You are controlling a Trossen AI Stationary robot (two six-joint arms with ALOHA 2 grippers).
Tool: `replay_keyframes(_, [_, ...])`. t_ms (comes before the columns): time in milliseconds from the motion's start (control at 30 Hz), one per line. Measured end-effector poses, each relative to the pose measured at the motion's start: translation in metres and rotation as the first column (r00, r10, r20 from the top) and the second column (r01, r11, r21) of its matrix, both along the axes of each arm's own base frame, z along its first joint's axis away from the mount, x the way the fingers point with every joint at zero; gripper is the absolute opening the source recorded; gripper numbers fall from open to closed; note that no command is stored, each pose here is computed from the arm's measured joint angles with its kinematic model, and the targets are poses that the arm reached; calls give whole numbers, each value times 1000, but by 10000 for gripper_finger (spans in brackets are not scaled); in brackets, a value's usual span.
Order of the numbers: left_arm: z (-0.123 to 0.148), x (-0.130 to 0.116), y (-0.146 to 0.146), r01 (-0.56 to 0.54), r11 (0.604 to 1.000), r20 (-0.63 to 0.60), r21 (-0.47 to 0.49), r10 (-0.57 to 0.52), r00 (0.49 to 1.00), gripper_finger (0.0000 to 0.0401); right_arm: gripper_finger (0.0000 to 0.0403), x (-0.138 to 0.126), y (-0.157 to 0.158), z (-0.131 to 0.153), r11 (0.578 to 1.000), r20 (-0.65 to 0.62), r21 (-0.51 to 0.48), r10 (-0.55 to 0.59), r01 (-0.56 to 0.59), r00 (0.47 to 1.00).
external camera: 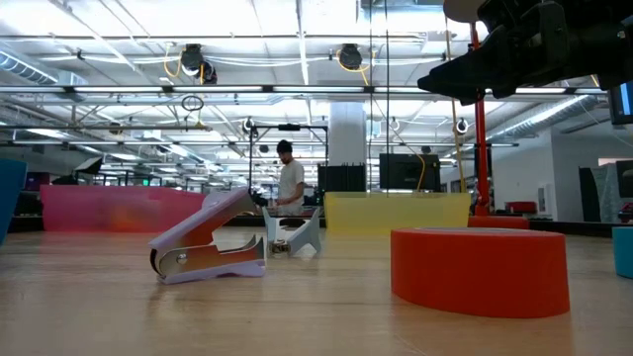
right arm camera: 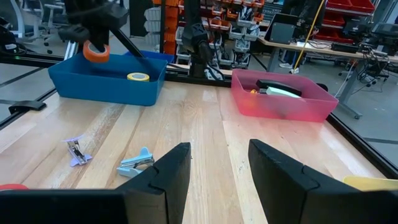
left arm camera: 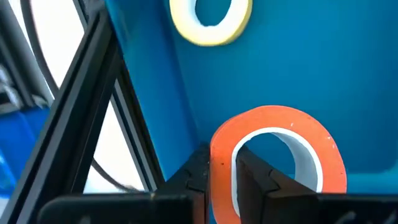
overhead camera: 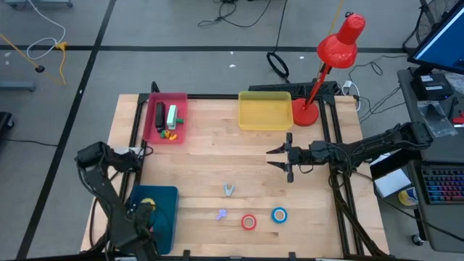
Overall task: Pick and place Stapler, Stapler remover, tape
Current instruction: Put the orange tape into the blue bin
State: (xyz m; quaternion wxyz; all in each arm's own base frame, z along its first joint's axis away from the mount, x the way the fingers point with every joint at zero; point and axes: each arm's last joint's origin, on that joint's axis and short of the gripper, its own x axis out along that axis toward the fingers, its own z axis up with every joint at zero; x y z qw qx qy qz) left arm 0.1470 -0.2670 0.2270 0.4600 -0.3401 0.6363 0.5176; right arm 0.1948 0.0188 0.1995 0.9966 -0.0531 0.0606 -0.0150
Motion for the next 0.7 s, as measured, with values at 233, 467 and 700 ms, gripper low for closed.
replay_keyframes(233, [-28,4,-7,169,985,-90,30,-165,982,40,155,0,0,0,1000,0,2,0,0,1000])
replay_keyframes(467, [-39,6,-10,243,970,-119,21,-239,964,40,155,0,0,0,1000,1,16,-2,2,1000])
replay_keyframes(700, [-39,4,-11,322,946,-92,30,-318,944,40,155,0,0,1,1000,13,31,-4,3,1000])
